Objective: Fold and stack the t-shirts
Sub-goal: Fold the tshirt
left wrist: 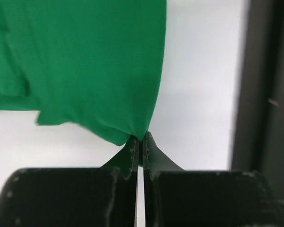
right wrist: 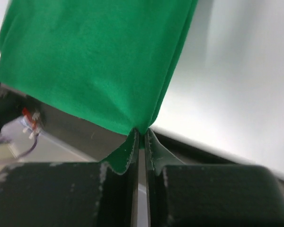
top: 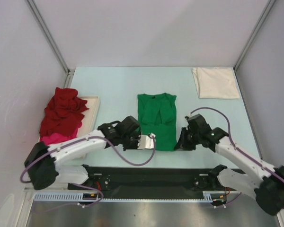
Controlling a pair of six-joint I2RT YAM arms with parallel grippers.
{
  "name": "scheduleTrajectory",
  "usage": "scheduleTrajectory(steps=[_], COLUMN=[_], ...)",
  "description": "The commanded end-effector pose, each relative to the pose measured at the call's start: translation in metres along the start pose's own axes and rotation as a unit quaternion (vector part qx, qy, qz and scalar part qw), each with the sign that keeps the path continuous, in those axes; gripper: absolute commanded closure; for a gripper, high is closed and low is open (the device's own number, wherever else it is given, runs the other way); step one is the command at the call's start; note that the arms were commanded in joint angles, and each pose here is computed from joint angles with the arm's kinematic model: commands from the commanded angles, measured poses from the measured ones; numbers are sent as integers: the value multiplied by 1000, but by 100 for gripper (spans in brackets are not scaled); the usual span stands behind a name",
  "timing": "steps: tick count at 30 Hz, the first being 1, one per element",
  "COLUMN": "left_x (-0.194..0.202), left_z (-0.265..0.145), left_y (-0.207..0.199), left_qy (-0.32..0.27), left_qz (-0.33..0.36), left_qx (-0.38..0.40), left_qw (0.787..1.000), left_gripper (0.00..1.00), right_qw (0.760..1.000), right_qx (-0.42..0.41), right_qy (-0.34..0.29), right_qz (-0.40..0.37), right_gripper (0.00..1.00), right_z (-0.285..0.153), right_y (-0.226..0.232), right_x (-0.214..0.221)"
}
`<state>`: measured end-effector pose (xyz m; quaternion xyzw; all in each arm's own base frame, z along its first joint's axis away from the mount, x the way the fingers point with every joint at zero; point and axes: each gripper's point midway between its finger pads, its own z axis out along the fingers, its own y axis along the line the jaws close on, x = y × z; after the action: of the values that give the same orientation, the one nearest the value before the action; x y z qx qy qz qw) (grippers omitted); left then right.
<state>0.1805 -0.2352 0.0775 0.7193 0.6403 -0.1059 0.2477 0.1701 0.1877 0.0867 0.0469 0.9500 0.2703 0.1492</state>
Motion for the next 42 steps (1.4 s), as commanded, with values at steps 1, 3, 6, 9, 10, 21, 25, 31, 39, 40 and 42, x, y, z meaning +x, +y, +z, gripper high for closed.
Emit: scheduleTrajectory(steps=[1,3,6,9,10,21,25,31,39,40,42], left_x=[14,5,-4,-11,-12,13,27,37,41,42,46], left_z=[-46,-64,-81,-87,-92,-59,-33,2,27,30,33], left_y=[-60,-66,-62,-30,-10,153,207,245,266,274,282], left_qy=[10,-18,-31,-46,-53,-25,-2,9,5,4,6], left_qz=[-19,-25,-42,-59,-77,-212,-252,-286,-308,-309,-320], left_qx=[103,105,91,39,14,-60,-60,-52,-65,-79,-100], left_qw=[994,994,994,996,996,975,966,957,949,948,942], left_gripper=[100,100,100,100,100,100,100,100,88,77,66], right_qw=[997,998,998,1000,999,996,994,992,991,991,990], right_qx=[19,-4,-31,-1,20,-1,13,26,40,36,40], right_qy=[57,45,25,12,14,-86,-93,-102,-98,-104,-112], right_qz=[48,46,47,16,27,34,49,63,77,78,83], right_gripper=[100,100,100,100,100,100,100,100,100,84,52], right_z=[-36,-55,-70,-61,-51,3,21,39,60,62,66], right_y=[-4,9,26,25,16,2,-13,-25,-37,-37,-41], right_x=[54,62,52,24,9,-181,-213,-243,-255,-259,-266])
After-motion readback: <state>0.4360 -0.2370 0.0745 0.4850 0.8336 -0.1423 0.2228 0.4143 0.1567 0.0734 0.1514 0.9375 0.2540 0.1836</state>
